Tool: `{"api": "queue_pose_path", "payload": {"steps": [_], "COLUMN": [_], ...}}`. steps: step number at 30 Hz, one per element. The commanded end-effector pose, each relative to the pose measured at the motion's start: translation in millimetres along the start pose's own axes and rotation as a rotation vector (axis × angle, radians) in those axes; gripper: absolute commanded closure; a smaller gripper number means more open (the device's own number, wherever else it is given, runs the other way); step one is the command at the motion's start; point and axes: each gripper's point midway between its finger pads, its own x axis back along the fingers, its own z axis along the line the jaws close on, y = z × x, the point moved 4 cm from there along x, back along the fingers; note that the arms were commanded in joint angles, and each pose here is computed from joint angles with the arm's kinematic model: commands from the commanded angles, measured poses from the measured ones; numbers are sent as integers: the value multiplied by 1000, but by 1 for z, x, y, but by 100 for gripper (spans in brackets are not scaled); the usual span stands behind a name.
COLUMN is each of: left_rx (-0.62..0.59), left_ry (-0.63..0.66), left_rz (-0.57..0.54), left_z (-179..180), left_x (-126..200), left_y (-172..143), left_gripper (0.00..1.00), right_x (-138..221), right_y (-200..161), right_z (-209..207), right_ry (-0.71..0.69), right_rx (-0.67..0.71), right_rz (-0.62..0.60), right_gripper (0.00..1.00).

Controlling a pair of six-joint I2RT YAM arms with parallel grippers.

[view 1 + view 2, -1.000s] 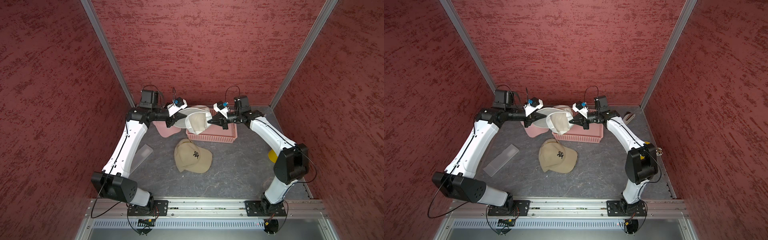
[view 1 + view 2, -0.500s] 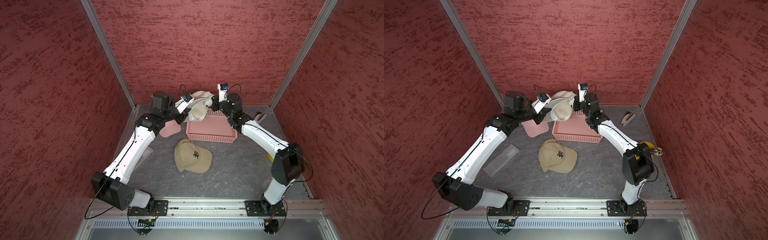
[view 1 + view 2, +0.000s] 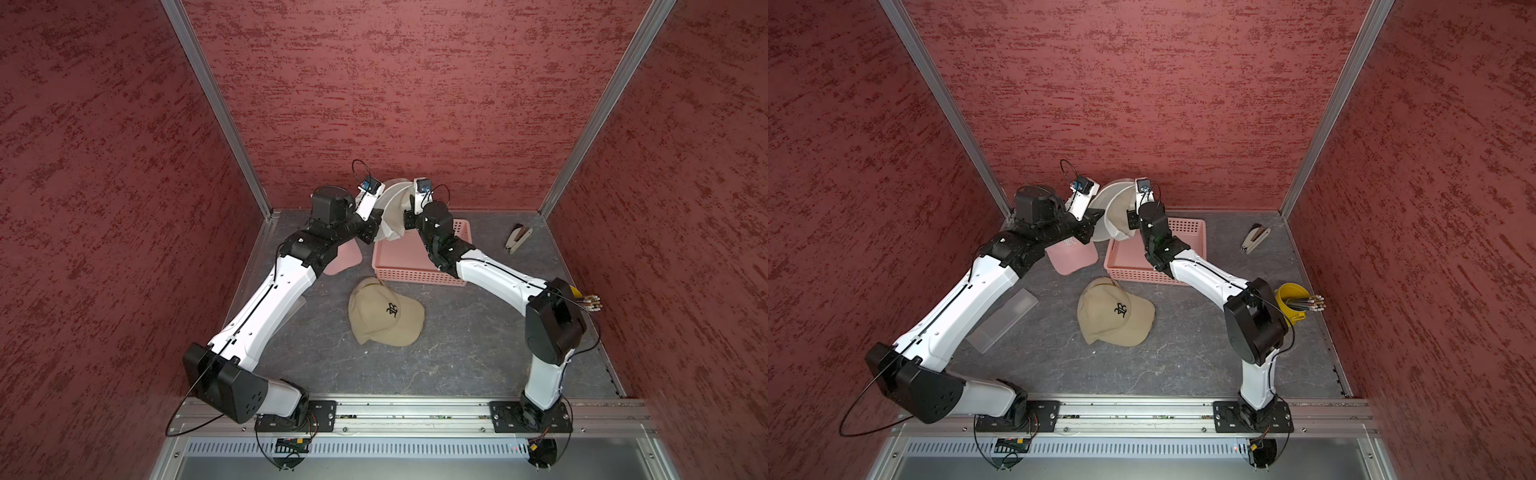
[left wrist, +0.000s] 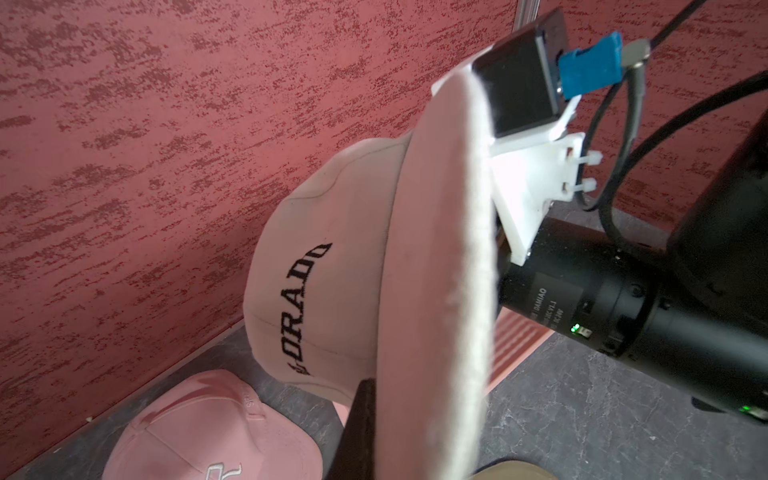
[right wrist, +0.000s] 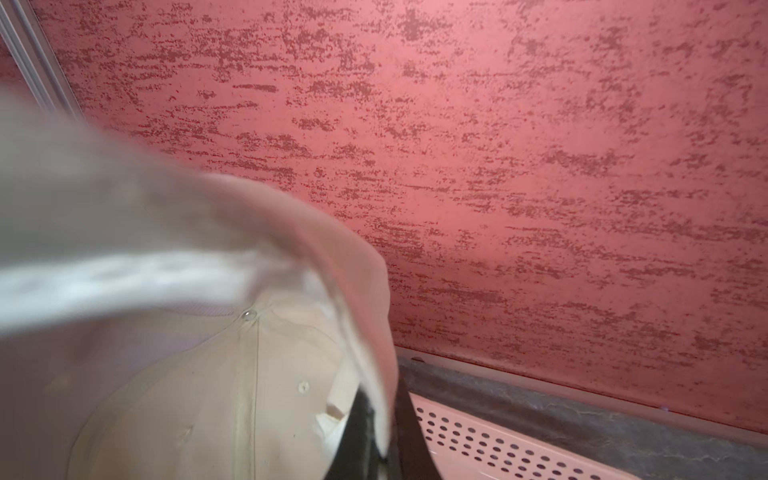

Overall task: Turn the baseball cap inside out
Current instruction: Turn over the baseball cap.

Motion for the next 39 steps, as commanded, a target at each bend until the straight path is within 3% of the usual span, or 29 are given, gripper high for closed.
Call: {"api": "queue_pose_path", "payload": {"steps": [1, 8, 14, 16, 19, 22, 24, 27, 30, 39], "left_rx": [13, 13, -23, -12, 9, 20, 31, 43, 57, 70], "left_ry": [-28, 60, 88, 78, 38, 16, -20, -33, -31, 10], "left_rz": [-187, -164, -125, -151, -183, -193, -195, -190, -183, -158], "left_z": [-11, -5, -9, -11, -16, -17, -20, -19, -13, 4], "left_x": [38, 47, 42, 44, 45, 44, 43, 44, 46, 49], "left_y": [49, 43, 44, 48, 52, 55, 56, 54, 51, 43], "left_gripper": [100, 100, 100, 100, 100, 100, 100, 100, 100, 100], "right_x": [-13, -7, -1, -1, -4, -5, 0, 7, 15, 38], "right_y": [-5, 9, 19, 17, 4, -14, -17, -9, -4, 15], "right_z": [-33, -67, -71, -70, -62, -45, -34, -31, -33, -62], "right_ry": [-169, -431, -532, -547, -469, -211, -56, 27, 117, 233], "right_rx": [87, 271, 447, 482, 468, 360, 274, 214, 158, 1], "right_rz": [91, 81, 70, 84, 120, 215, 237, 217, 234, 273], "right_gripper": [100, 100, 100, 94, 79, 60, 57, 54, 39, 26]}}
